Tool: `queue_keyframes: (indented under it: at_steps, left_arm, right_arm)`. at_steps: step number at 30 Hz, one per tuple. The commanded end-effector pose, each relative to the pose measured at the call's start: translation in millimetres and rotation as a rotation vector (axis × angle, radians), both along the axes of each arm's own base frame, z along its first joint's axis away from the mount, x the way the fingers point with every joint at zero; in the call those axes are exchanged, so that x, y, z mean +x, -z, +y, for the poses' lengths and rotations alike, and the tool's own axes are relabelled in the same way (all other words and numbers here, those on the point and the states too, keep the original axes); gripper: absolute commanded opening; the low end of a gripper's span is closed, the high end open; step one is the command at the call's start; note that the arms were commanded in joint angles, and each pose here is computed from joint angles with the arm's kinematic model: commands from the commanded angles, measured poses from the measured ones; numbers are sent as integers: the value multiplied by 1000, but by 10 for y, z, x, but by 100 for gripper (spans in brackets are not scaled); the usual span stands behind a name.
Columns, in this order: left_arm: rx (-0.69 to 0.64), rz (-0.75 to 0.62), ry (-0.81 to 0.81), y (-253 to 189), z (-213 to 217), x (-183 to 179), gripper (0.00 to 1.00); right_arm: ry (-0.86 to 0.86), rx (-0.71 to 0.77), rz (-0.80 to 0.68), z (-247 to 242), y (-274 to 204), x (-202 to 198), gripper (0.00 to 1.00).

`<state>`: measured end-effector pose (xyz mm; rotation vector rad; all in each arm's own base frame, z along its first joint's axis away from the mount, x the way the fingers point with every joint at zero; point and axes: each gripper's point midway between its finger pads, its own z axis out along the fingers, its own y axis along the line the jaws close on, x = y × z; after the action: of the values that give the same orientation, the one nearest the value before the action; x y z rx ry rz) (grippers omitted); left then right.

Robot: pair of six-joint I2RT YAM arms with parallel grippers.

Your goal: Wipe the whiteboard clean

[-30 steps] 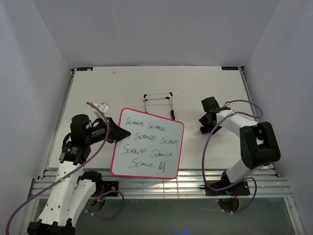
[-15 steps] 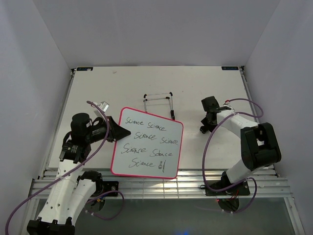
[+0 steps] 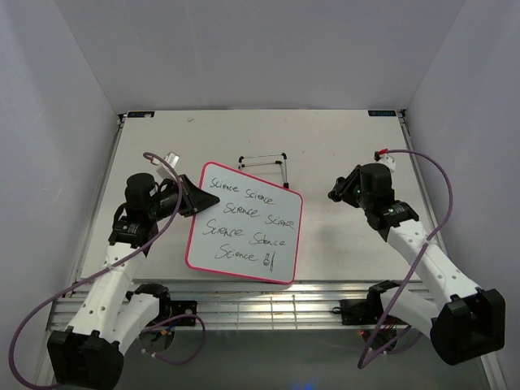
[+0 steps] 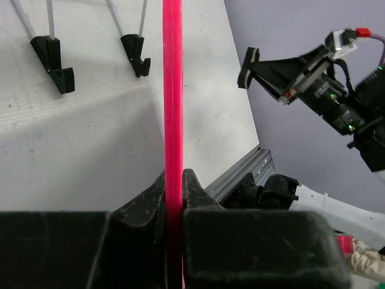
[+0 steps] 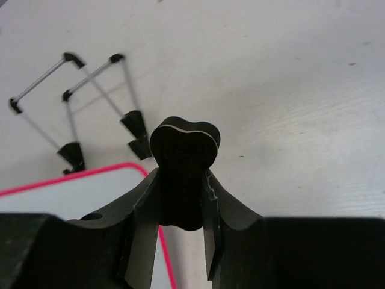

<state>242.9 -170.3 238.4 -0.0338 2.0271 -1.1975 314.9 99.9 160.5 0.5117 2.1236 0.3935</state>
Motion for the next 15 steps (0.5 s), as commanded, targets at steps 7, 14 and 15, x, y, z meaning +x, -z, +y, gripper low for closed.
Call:
queue_keyframes:
  at_steps: [7,14,15]
  left_arm:
    - [-125,-27,-40,-288,-109,259,0]
    - [-116,36,37,1,-204,80,0]
    - [-105,37,49,50,-204,57,0]
  right_arm:
    - [-614,166,-249,1237,-727,-431,20]
    - [-849,192,-362,2026,-1052,-813,20]
    - [-875,182,-392,2120,-1165,-839,20]
